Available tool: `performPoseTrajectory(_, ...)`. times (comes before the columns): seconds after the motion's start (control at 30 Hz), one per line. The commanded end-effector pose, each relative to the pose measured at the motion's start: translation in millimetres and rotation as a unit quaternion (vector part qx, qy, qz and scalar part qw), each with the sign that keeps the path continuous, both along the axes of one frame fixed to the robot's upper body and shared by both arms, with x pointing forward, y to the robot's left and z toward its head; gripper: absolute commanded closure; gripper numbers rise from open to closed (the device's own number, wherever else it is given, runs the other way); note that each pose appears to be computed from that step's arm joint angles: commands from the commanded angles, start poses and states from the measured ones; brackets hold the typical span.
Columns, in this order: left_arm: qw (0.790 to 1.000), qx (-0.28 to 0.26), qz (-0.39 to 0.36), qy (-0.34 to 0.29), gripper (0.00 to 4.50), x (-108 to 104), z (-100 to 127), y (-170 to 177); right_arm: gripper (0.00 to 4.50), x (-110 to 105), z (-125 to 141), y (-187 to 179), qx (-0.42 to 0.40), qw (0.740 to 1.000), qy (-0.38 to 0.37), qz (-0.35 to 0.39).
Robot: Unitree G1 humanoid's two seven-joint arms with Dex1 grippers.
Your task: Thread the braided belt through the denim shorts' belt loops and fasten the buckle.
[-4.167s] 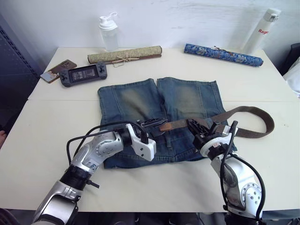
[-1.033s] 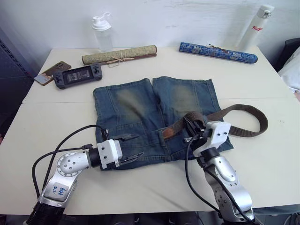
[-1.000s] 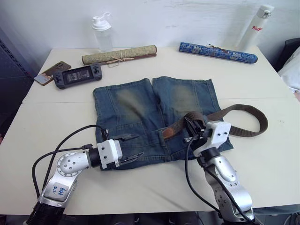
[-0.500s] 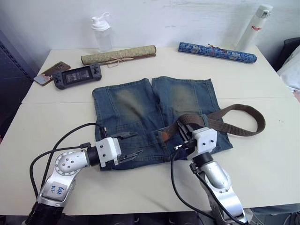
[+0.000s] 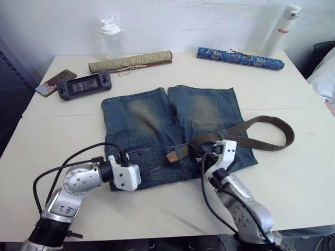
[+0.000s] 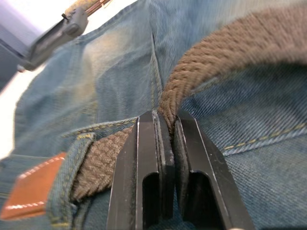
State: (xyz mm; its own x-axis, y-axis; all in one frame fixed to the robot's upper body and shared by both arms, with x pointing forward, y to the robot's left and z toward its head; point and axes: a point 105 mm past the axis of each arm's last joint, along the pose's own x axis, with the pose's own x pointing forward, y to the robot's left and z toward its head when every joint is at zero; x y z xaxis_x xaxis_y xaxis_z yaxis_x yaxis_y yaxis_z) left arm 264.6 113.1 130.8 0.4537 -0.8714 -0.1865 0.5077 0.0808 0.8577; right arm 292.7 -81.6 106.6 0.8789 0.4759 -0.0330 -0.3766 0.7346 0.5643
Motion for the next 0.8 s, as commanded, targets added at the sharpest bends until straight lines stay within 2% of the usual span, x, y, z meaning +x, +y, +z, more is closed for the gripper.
performPoseTrajectory(0.03, 0.997, 0.023, -0.021, -0.073, 1.42, 6, 4, -12, 4.50, -8, 12, 9, 0.057, 0.996, 0.031, 0.055)
performPoseTrajectory(0.27, 0.995, -0.009, -0.042, -0.085, 1.42, 10, 8, -30, 4.50, -6, 18, 5, 0.048, 0.997, 0.032, 0.060)
performPoseTrajectory(0.6, 0.994, 0.014, -0.045, -0.096, 1.42, 13, 3, -30, 4.50, -8, 18, 5, 0.051, 0.997, 0.032, 0.054)
performPoseTrajectory(0.7, 0.994, 0.023, -0.045, -0.097, 2.11, 15, 1, -31, 4.50, -8, 20, 5, 0.054, 0.997, 0.031, 0.054)
performPoseTrajectory(0.8, 0.994, 0.029, -0.048, -0.092, 3.19, 15, -1, -32, 4.50, -7, 21, 5, 0.055, 0.997, 0.030, 0.052)
